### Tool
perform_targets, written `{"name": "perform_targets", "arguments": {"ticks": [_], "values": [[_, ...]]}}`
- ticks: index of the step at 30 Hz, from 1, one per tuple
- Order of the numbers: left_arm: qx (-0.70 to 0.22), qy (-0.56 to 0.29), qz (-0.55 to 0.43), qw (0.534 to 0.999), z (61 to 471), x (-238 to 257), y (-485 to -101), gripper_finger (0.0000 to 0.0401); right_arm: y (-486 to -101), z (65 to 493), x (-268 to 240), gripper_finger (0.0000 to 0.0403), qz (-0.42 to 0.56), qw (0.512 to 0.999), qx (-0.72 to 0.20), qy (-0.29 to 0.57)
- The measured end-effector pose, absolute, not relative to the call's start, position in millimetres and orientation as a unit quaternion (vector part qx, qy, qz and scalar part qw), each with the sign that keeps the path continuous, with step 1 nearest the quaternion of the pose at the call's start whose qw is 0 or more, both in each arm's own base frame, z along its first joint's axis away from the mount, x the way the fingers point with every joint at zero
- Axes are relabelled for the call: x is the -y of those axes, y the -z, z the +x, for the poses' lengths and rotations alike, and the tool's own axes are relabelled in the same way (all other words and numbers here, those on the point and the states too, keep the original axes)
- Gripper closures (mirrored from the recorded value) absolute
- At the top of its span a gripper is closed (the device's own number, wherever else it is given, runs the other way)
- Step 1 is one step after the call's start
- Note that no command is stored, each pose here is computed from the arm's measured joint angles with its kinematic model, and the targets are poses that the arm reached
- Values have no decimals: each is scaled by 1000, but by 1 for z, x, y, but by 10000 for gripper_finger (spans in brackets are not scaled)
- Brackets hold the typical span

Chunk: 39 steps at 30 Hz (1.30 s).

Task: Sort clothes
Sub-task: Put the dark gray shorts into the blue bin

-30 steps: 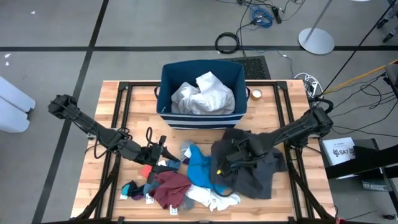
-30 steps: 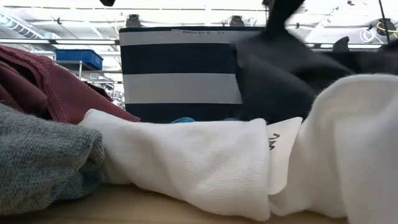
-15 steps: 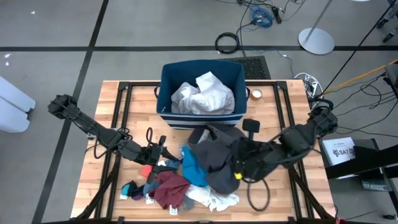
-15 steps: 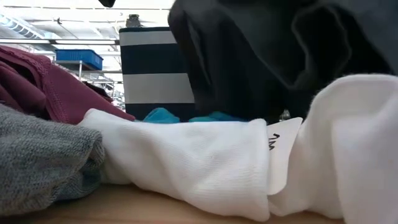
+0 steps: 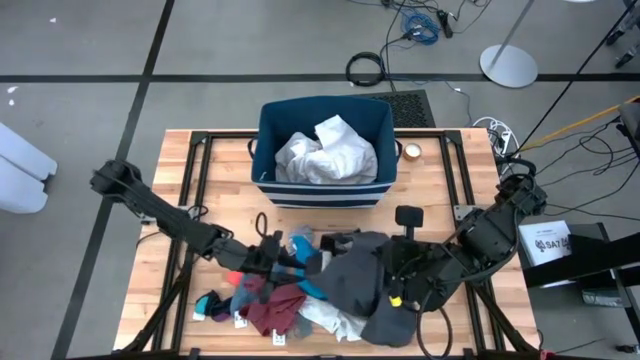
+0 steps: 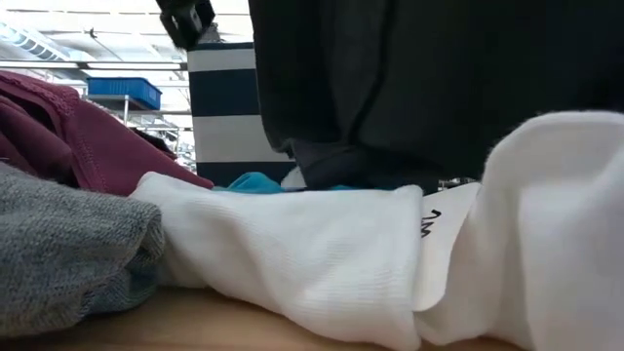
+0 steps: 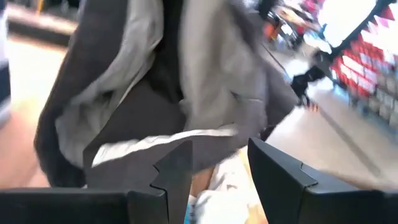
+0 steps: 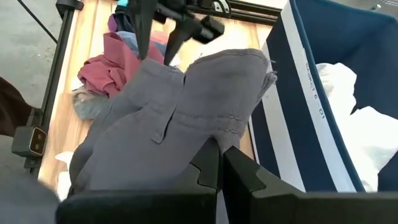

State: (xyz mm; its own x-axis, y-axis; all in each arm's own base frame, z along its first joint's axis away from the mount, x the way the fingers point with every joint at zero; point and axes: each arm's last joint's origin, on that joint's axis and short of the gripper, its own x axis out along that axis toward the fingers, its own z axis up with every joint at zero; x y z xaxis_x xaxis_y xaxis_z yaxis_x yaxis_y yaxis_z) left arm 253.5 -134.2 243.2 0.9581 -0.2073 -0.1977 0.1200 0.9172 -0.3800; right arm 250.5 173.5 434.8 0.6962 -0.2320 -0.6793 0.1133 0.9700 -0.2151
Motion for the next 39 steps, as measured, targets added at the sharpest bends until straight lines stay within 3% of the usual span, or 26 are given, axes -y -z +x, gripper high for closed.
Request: {"name": "perform_targets", "arguments": {"ticks": [2, 8, 14, 18, 28, 39], "values": [[-118, 86, -193, 970, 257, 137, -239, 237, -435, 250, -173, 403, -78, 917, -380, 94], [-116, 159, -49, 979, 255, 144, -236, 237, -434, 250, -173, 403, -78, 916, -382, 94], [-102, 153, 17, 983, 256, 142, -236, 237, -434, 250, -173, 403, -74, 916, -382, 94], [-97, 114, 21, 989, 259, 136, -237, 237, -435, 252, -172, 403, -69, 918, -378, 96], [-64, 192, -17, 979, 264, 139, -242, 237, -426, 275, -159, 403, -65, 909, -391, 128], [-111, 124, -32, 986, 268, 127, -233, 237, -426, 293, -150, 403, -56, 917, -377, 115]]}}
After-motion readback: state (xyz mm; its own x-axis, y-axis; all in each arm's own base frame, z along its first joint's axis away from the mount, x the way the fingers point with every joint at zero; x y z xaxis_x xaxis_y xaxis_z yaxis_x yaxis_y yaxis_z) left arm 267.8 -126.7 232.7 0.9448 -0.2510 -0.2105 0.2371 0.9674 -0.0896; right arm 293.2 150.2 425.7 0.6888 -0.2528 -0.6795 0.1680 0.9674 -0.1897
